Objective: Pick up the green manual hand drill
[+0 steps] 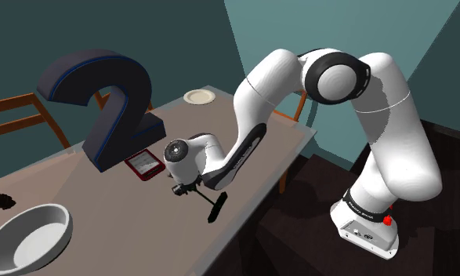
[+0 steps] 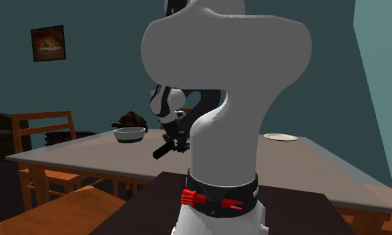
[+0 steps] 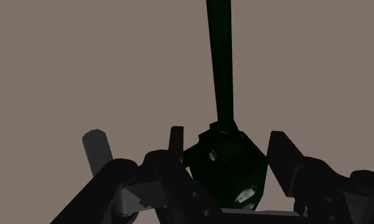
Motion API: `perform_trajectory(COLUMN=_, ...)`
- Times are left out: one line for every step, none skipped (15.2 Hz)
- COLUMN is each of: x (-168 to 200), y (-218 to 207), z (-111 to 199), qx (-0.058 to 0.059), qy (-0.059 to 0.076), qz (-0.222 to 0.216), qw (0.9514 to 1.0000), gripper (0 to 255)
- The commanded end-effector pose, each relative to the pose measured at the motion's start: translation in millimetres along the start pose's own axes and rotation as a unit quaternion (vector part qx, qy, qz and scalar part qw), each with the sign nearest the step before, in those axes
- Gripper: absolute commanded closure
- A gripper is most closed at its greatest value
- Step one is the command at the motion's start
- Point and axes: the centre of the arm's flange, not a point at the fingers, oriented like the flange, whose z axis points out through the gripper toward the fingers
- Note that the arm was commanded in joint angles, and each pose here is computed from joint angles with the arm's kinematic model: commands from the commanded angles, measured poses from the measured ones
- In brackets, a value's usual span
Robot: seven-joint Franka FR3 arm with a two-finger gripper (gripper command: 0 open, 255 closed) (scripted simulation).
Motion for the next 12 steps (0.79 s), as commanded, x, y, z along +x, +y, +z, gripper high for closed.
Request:
perform_trajectory(x=2.8, y=2.5, z=-11.1, qx=0.0, qy=0.0, qz=0.0, qw=1.0, gripper=255)
perform_trajectory(x=4.1, y=3.5, z=-16.2, qx=0.0, qy=0.0, qz=0.0, qw=1.0, gripper=255)
perform_trajectory(x=5.4, y=4.5, z=-21.2, qx=0.0, qy=0.0, qz=0.0, qw=1.0, gripper=255)
perform_trajectory(x=6.7, y=5.5, z=-26.2, qx=0.0, qy=0.0, qz=0.0, qw=1.0, gripper=255)
perform_trajectory(x=8.0, y=6.5, z=-31.2, qx=0.0, qy=0.0, qz=0.0, qw=1.0, gripper=255)
perform_trajectory(x=9.4, y=7.5, z=-36.2, qx=0.0, qy=0.0, qz=0.0, qw=1.0, gripper=255)
perform_trajectory(x=10.7, y=8.5, z=-41.2, qx=0.0, qy=0.0, qz=0.0, qw=1.0, gripper=255)
perform_trajectory(x=12.0, y=9.5, z=-46.2, qx=0.0, qy=0.0, qz=0.0, qw=1.0, gripper=255)
perform_trajectory(x=13.3, y=10.5, z=-51.2, qx=0.0, qy=0.0, qz=0.0, qw=1.0, gripper=255)
perform_trajectory(x=14.6, y=11.5, z=-56.3, qx=0.0, qy=0.0, qz=0.0, qw=1.0, gripper=255)
perform_trajectory(x=16.0, y=12.5, z=-61.3, qx=0.0, qy=0.0, qz=0.0, qw=1.0, gripper=255)
perform_trajectory(x=16.1, y=12.7, z=-62.0, qx=0.0, qy=0.0, qz=0.0, qw=1.0, gripper=255)
